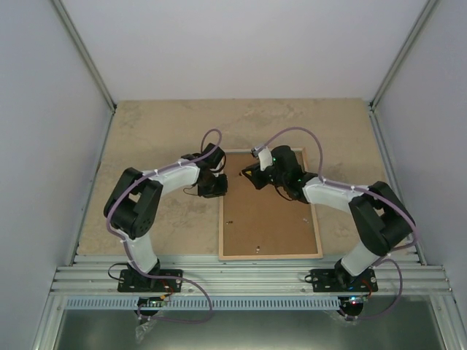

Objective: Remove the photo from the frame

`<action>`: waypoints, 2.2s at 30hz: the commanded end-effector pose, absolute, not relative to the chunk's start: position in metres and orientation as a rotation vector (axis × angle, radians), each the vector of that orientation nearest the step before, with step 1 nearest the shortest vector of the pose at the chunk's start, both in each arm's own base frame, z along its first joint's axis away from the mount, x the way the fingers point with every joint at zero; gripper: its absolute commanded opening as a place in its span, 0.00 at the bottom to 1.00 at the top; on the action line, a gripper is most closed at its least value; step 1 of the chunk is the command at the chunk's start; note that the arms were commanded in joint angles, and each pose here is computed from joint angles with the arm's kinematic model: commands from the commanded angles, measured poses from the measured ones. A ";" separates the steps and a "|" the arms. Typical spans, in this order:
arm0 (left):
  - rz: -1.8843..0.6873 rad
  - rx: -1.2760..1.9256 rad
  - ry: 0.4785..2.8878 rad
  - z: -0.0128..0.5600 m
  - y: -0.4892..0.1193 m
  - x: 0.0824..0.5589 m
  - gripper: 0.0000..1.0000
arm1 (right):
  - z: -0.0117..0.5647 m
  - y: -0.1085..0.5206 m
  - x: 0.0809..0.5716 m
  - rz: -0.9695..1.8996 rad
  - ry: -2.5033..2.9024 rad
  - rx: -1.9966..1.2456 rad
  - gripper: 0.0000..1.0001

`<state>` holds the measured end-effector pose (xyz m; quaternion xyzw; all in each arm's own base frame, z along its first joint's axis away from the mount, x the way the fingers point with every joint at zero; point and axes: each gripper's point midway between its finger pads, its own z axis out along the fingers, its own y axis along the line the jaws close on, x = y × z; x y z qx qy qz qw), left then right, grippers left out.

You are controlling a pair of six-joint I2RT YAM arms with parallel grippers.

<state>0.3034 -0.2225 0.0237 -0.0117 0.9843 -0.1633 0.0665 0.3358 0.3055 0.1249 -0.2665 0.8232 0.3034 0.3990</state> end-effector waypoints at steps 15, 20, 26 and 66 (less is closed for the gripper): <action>-0.547 -0.061 3.008 0.018 -0.226 0.284 0.16 | 0.114 0.345 0.351 0.844 2.062 -0.686 0.00; -0.541 -0.066 3.010 0.016 -0.225 0.284 0.16 | 0.108 0.344 0.355 0.823 2.075 -0.673 0.00; -0.540 -0.064 3.012 0.016 -0.224 0.283 0.16 | 0.101 0.344 0.356 0.817 2.089 -0.672 0.00; -0.558 -0.096 3.000 0.012 -0.223 0.279 0.16 | 0.104 0.342 0.323 0.837 2.094 -0.700 0.01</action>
